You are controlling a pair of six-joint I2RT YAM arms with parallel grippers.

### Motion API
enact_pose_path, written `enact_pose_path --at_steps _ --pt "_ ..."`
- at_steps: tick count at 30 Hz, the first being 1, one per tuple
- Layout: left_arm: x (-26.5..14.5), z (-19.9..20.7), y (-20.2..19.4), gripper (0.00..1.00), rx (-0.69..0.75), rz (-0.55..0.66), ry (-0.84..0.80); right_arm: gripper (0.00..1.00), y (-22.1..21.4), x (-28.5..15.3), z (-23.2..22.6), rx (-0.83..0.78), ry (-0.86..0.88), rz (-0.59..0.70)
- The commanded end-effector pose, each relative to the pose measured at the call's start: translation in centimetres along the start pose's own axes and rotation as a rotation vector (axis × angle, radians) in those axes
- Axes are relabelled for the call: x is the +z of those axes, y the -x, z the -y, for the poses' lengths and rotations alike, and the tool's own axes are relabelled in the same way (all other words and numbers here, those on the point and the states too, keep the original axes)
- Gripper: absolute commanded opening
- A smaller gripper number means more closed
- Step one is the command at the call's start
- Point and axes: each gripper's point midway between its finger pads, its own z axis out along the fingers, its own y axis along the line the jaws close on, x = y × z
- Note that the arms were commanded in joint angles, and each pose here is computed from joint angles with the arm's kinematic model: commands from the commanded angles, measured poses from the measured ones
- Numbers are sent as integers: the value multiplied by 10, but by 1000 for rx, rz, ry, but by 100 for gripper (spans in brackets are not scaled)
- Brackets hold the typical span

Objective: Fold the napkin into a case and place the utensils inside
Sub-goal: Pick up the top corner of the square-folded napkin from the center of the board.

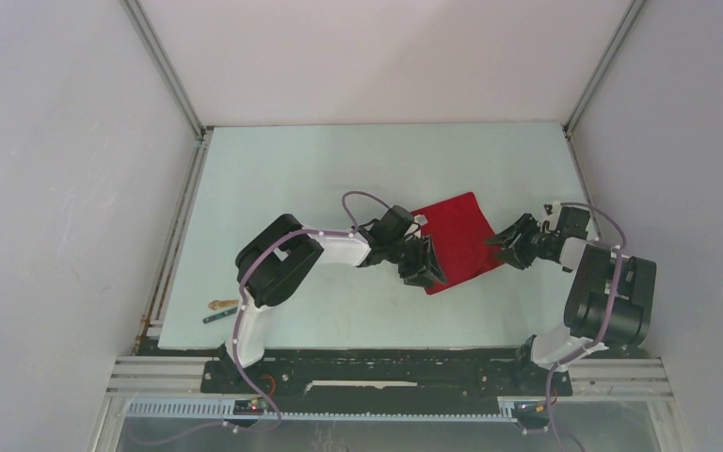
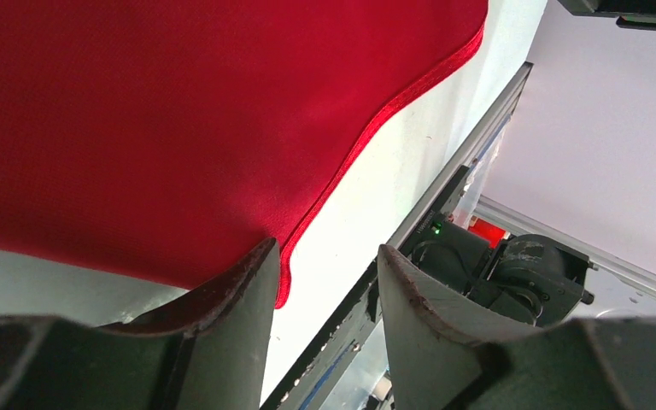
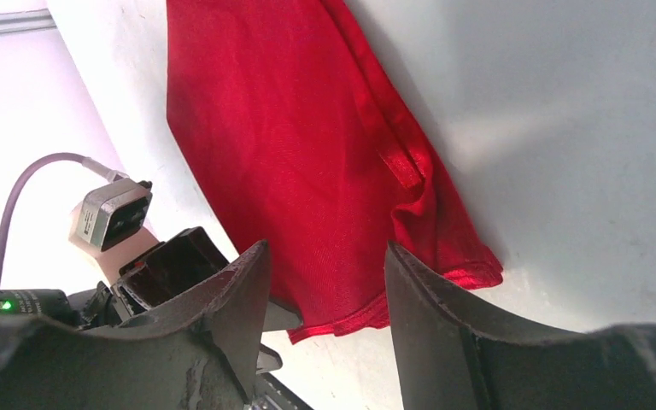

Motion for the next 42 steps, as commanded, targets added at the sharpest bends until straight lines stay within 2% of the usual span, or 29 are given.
enact_pose_path --at_steps 1,4,13,16,21,25,29,35,42 --pt "2 11 -1 53 23 -15 -39 61 3 5 -9 1 49 -4" --pt "2 12 -1 53 23 -17 -42 62 5 1 8 -9 -70 13" --pt "3 11 -2 53 21 -20 -42 69 25 -33 31 -91 -335 193" --pt "2 10 -3 53 23 -20 -41 71 29 -40 23 -140 -357 231" --pt "3 10 -3 53 20 -22 -44 71 24 -34 -7 -213 -243 207" --pt "2 13 -2 53 24 -18 -50 68 16 -19 -9 -164 -163 125" --pt "2 14 -2 53 24 -19 -53 66 11 -11 12 -117 -216 87" --pt "4 12 -2 53 20 -23 -50 66 8 -8 19 -101 -232 74" --pt "4 13 -2 53 19 -23 -54 66 4 2 2 -106 -129 35"
